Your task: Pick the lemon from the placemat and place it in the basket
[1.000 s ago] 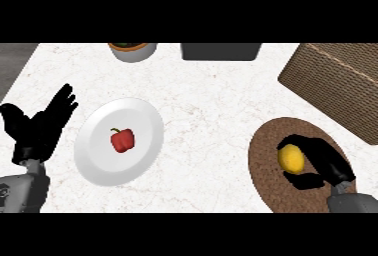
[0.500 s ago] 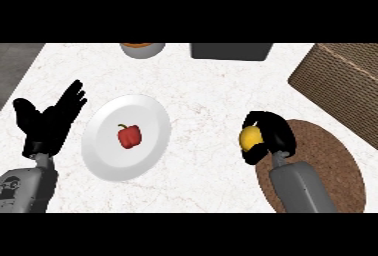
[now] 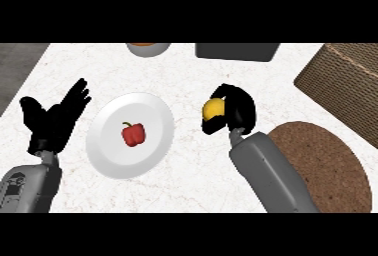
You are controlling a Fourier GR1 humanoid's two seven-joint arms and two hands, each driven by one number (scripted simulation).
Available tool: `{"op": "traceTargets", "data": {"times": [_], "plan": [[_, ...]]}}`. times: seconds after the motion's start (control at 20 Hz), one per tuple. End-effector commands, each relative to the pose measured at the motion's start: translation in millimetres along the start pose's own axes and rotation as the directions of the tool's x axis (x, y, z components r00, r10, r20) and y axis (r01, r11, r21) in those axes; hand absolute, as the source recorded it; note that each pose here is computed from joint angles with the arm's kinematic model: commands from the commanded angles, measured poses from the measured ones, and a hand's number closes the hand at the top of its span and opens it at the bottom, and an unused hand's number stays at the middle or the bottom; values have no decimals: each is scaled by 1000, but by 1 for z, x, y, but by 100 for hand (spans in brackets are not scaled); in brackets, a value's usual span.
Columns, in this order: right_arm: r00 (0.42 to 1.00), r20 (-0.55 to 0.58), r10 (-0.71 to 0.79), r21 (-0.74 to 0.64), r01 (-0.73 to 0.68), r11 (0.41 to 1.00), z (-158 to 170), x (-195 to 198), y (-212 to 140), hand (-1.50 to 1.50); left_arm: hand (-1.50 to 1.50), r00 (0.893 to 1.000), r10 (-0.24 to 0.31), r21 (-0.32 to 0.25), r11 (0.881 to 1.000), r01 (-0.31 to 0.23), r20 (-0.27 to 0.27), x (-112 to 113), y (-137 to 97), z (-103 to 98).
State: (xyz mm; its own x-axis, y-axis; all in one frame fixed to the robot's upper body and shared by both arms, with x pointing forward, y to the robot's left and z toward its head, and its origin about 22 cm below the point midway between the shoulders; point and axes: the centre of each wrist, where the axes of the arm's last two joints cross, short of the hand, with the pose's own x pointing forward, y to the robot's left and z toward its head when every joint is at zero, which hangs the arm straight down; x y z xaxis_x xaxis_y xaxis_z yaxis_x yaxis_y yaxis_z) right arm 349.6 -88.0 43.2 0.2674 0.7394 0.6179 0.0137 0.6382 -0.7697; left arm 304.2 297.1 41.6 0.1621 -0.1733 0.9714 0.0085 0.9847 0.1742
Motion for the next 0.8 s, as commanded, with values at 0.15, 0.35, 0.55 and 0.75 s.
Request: {"op": "traceTargets", "data": {"times": [0.15,0.35,0.55,0.75], "plan": [[942,256,-216,-212,273,939,24,63,-5,150,0,1000,-9,29,1000,10,-15,-9,8,-1],[951,229,-206,-315,273,909,37,108,-14,150,0,1000,-1,39,999,2,-21,-12,16,12],[975,171,-145,-394,202,897,25,140,-53,150,0,1000,0,72,997,2,-30,-17,15,18],[984,122,-133,-461,175,870,23,153,-72,150,0,1000,-4,67,998,6,-27,-9,24,17]]}}
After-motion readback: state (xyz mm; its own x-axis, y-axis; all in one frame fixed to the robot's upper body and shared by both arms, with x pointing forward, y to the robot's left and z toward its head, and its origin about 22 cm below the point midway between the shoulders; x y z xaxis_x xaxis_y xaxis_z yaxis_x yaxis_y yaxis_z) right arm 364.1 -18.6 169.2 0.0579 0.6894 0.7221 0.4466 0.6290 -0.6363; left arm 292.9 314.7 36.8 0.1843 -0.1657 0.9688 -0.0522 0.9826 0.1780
